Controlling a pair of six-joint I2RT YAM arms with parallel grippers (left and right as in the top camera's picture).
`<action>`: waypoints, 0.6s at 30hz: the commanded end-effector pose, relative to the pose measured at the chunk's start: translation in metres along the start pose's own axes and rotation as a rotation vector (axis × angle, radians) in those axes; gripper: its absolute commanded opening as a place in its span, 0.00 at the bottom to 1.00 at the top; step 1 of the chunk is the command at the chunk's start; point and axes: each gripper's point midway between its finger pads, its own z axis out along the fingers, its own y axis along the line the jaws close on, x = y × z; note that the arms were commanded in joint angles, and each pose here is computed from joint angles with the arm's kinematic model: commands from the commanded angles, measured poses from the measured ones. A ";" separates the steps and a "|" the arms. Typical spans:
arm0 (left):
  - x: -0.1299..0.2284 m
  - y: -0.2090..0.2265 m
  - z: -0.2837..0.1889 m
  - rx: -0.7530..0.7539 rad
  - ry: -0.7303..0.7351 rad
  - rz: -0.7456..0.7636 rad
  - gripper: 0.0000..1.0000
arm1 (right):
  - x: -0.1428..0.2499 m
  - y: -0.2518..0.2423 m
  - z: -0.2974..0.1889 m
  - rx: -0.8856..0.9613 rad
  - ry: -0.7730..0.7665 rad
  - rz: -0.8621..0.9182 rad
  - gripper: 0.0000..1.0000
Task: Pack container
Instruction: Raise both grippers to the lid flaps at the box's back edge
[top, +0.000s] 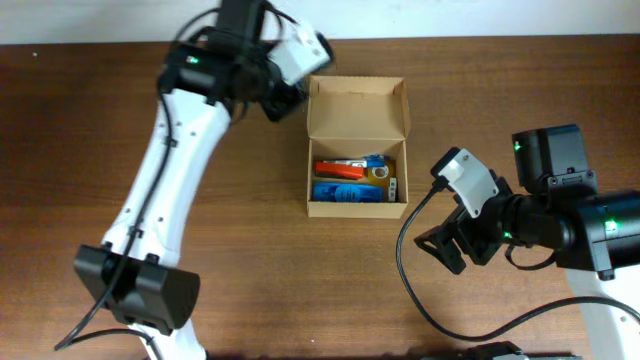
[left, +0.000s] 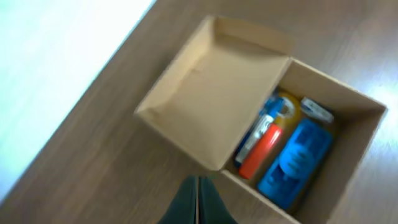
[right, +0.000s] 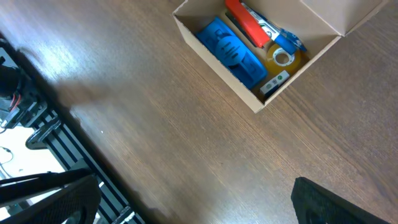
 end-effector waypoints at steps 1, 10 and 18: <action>0.003 0.021 -0.005 -0.001 -0.047 -0.193 0.02 | 0.000 0.001 0.000 -0.008 -0.005 0.008 0.99; 0.068 0.065 0.110 0.026 0.058 -0.555 0.02 | -0.005 -0.006 0.009 -0.015 0.005 0.014 0.99; 0.093 0.074 0.179 0.070 0.044 -0.754 0.02 | -0.041 -0.059 0.067 -0.008 0.000 0.017 0.50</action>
